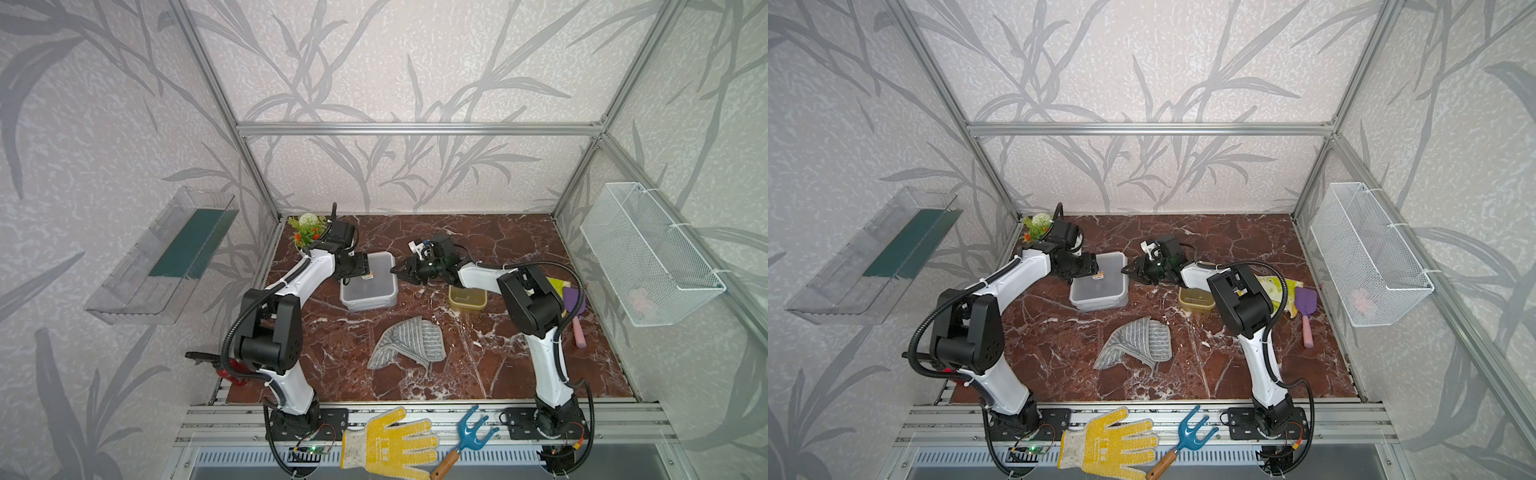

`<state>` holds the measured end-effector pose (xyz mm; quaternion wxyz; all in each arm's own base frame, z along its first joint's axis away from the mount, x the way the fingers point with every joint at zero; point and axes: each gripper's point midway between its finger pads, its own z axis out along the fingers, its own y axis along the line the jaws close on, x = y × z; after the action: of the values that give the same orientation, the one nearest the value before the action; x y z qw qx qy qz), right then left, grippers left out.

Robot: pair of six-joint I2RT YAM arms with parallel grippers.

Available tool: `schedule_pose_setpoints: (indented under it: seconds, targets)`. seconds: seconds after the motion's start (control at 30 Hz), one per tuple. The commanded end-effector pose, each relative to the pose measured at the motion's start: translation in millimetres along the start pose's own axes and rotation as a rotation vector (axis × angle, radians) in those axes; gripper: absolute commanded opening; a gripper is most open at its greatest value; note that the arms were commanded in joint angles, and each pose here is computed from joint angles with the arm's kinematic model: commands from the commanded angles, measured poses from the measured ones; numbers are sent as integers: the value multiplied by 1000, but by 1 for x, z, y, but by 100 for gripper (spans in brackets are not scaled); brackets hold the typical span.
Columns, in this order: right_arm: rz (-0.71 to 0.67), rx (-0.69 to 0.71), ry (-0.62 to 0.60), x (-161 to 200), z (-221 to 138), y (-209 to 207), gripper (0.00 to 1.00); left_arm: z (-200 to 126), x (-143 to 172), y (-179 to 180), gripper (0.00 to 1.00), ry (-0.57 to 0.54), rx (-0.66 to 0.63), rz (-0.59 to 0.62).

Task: Wipe the insides of the lunch boxes
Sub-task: Open the fastener of the lunch box.

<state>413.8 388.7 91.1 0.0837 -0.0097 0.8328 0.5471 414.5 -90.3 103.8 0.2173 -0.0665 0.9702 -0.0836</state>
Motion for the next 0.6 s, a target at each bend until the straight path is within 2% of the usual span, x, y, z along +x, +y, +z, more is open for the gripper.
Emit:
schedule_pose_setpoints:
  seconds: [0.0,0.47,0.57]
  targets:
    - [-36,133,20,6,-11,-15,6,24,57,18,74,221,-97,16]
    - [-84,301,55,5,-22,-24,3,33,62,22,74,253,-137,36]
    - [-84,302,54,4,-23,-21,3,33,61,17,74,243,-115,29]
